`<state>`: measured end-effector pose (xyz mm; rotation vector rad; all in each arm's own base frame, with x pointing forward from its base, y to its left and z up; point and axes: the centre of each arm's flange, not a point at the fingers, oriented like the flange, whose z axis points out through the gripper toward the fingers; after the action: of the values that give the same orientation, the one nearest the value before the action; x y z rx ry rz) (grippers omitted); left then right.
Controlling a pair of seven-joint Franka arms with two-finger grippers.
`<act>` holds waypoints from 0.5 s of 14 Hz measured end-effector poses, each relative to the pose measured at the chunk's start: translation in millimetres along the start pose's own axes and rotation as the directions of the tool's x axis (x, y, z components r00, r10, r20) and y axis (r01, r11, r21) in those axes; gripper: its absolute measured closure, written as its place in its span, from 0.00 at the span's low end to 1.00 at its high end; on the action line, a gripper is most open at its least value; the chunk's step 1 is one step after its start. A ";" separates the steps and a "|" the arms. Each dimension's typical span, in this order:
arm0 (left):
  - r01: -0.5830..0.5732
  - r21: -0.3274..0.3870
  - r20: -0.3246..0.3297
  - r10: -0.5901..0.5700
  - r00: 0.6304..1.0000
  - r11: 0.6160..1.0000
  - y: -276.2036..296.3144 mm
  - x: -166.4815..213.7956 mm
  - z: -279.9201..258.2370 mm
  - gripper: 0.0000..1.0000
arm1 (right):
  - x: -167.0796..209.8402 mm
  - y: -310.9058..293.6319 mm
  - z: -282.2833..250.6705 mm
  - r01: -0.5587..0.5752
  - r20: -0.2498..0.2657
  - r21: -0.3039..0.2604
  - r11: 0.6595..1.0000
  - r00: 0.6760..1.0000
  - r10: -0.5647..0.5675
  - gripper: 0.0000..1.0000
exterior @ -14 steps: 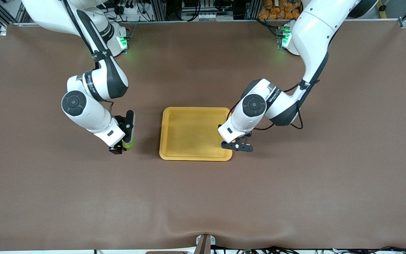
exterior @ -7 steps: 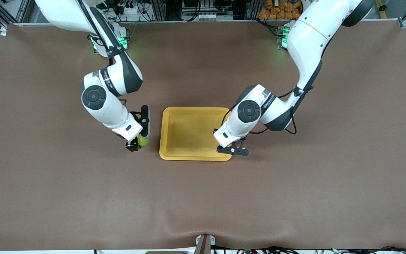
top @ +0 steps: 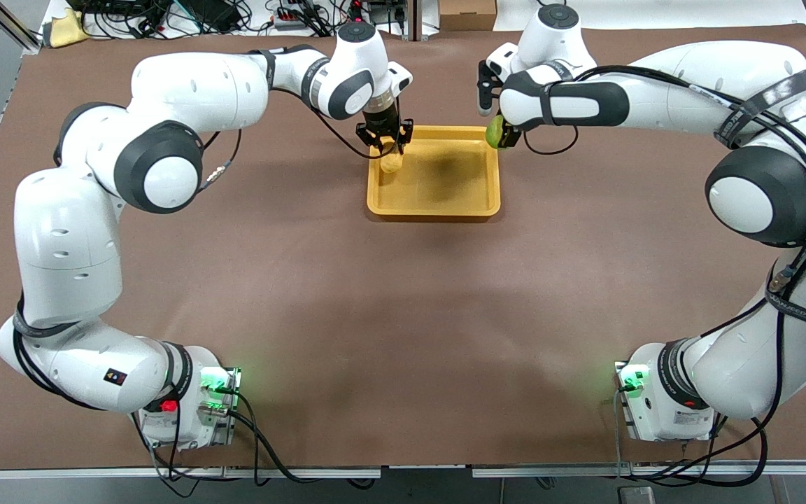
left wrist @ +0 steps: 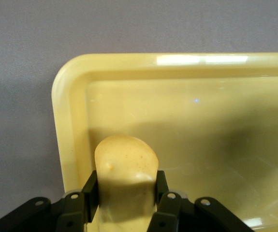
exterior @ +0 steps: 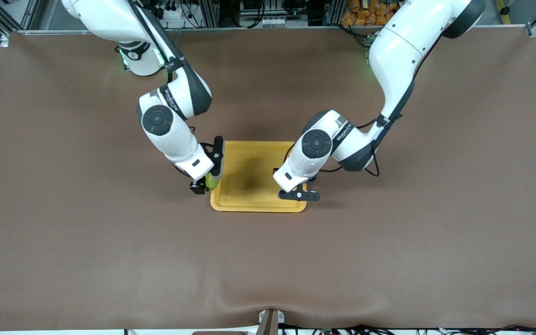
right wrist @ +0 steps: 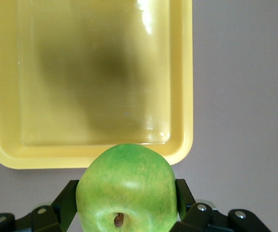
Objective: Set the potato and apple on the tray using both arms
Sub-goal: 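Release the potato into the tray while the right gripper lowers the apple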
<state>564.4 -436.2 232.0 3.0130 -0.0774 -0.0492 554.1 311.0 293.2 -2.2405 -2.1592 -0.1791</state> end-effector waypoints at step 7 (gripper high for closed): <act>0.004 0.001 0.008 -0.004 1.000 1.000 -3.2 1.3 13.7 0.51 | 12.4 -5.1 13.9 -0.013 0.001 0.002 1.000 1.000 0.013 0.15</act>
<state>565.3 -434.9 218.0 3.0145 -0.0716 -0.0616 550.4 324.9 280.3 -2.2536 -2.1431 -0.1751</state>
